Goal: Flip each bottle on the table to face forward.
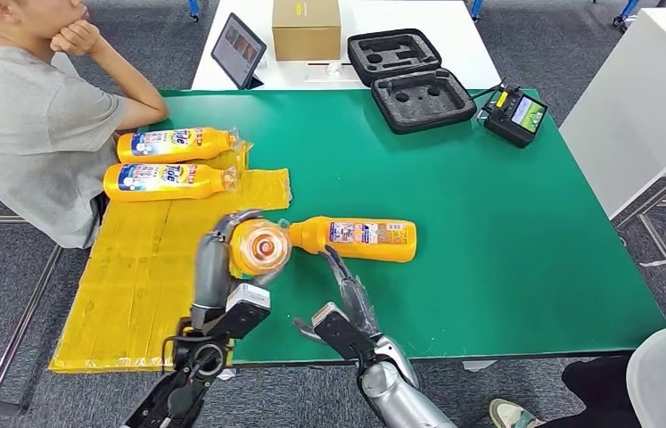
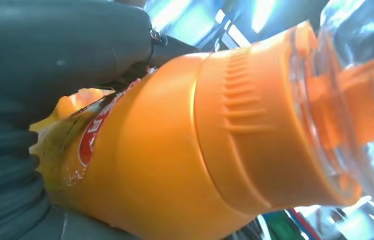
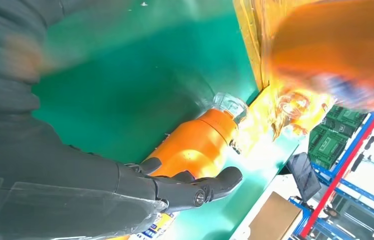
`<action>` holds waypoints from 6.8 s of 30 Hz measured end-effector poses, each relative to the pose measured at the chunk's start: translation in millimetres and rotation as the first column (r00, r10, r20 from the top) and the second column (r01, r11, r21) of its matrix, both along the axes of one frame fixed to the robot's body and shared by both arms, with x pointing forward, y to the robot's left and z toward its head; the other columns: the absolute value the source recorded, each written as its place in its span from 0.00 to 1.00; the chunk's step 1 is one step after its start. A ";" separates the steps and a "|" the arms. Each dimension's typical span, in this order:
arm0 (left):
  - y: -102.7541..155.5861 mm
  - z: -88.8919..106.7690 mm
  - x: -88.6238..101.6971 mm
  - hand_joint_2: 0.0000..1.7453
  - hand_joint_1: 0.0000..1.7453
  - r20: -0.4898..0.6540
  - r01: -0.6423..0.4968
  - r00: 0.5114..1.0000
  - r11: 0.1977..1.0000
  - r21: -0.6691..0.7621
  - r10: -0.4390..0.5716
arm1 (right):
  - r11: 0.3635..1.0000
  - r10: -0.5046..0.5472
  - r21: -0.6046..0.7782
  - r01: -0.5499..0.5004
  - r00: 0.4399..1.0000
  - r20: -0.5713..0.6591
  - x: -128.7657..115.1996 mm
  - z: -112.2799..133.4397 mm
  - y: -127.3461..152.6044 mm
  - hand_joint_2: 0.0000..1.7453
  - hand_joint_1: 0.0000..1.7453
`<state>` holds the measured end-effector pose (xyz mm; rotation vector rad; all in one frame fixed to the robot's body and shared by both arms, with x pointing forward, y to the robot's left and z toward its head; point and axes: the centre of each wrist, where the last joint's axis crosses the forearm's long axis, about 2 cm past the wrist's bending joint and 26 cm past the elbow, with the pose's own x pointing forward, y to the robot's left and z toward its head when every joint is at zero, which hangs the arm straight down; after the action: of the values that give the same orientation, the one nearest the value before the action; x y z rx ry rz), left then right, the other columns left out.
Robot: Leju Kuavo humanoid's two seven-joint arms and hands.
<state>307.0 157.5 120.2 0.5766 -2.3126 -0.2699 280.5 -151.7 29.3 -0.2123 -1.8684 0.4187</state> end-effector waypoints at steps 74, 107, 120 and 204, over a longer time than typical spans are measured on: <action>87.1 -44.1 49.9 1.00 1.00 -0.075 -0.133 0.910 0.459 0.878 0.409 | 0.988 0.116 0.090 -0.129 0.983 0.141 -17.2 27.7 26.7 1.00 0.00; 81.1 -52.9 62.9 1.00 0.18 -0.345 0.023 0.851 0.628 0.778 0.396 | 0.990 0.054 0.121 -0.077 0.982 0.183 -23.1 33.5 13.6 1.00 0.00; 78.7 -54.1 62.3 1.00 0.06 -0.366 0.038 0.839 0.628 0.777 0.403 | 0.990 0.045 0.122 -0.070 0.980 0.194 -22.0 35.2 10.1 1.00 0.00; 59.1 -28.2 -27.2 1.00 0.00 -0.084 0.051 0.996 0.963 0.263 -0.030 | 0.990 -0.130 0.089 0.107 0.936 0.328 -28.6 48.8 -1.1 1.00 0.00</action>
<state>279.8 216.6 92.0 0.6380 -2.2277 -0.6188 251.9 -152.9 78.0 -0.3653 -2.1848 0.2438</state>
